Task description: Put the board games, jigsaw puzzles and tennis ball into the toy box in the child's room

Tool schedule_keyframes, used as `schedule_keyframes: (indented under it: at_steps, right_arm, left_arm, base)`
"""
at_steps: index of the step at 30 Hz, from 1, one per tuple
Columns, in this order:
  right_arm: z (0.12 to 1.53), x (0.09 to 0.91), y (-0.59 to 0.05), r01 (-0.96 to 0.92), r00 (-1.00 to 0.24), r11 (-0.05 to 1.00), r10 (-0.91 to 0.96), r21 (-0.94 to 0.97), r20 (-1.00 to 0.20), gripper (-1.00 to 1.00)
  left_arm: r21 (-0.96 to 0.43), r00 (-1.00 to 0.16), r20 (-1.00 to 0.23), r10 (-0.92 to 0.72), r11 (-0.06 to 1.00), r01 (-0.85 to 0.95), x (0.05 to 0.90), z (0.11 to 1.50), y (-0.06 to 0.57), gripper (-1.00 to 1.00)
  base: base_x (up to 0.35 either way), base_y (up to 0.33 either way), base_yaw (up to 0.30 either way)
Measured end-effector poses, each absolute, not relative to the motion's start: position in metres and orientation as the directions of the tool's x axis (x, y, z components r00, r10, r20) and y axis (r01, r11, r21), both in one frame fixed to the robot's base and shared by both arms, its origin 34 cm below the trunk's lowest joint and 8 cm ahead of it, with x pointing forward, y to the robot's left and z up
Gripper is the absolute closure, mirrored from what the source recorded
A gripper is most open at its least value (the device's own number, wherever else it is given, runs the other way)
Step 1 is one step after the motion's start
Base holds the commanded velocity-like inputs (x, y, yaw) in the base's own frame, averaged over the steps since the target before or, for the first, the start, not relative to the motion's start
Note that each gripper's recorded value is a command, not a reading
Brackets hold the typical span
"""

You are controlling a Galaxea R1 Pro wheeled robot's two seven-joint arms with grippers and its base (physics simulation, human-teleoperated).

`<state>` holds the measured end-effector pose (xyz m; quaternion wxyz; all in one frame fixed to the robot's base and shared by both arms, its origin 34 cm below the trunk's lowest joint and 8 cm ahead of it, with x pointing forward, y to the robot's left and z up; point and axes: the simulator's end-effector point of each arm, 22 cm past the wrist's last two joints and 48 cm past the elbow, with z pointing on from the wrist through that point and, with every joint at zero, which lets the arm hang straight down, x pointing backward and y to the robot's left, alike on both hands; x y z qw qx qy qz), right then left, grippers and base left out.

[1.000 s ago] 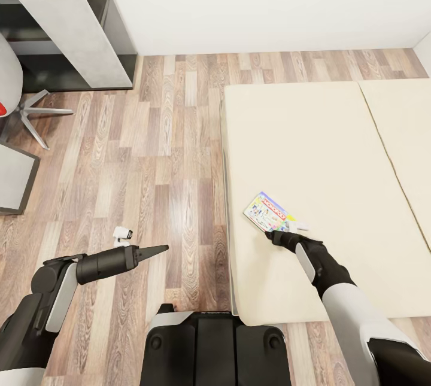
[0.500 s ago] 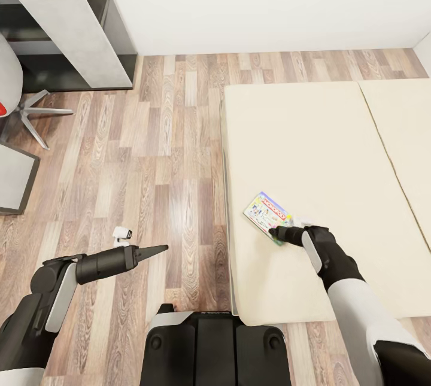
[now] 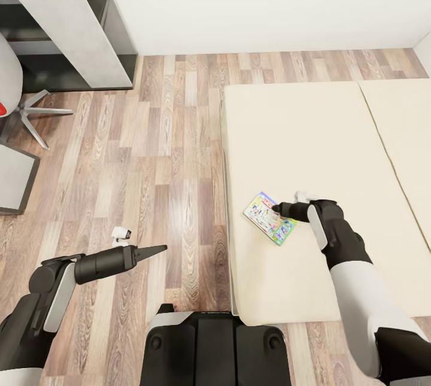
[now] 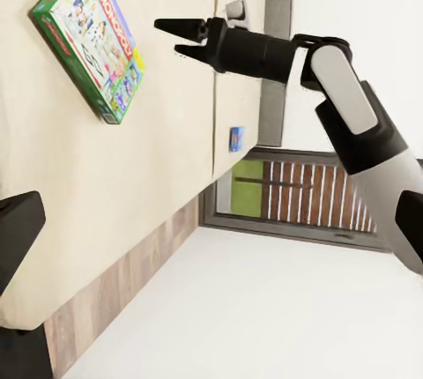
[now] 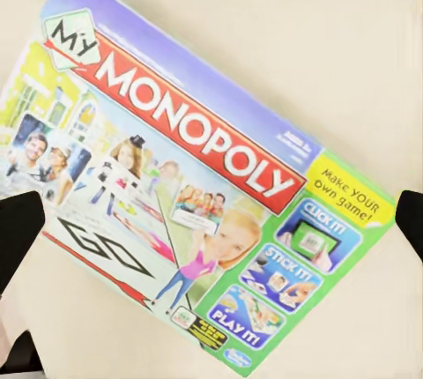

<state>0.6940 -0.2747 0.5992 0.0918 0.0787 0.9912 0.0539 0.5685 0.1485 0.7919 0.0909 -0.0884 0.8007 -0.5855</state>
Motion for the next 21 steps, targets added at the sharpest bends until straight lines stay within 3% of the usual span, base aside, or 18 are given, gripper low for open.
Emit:
schedule_keyframes:
  at_steps: [21]
  right_arm:
    - [0.590, 0.745, -0.286, 0.163, -0.972, 0.986, 0.168, 0.042, -0.165, -1.00]
  left_arm:
    - [-0.949, -0.968, -0.047, -0.248, 0.313, -0.034, 0.569, 0.791, 0.158, -1.00]
  base:
    - [0.000, 0.000, 0.000]
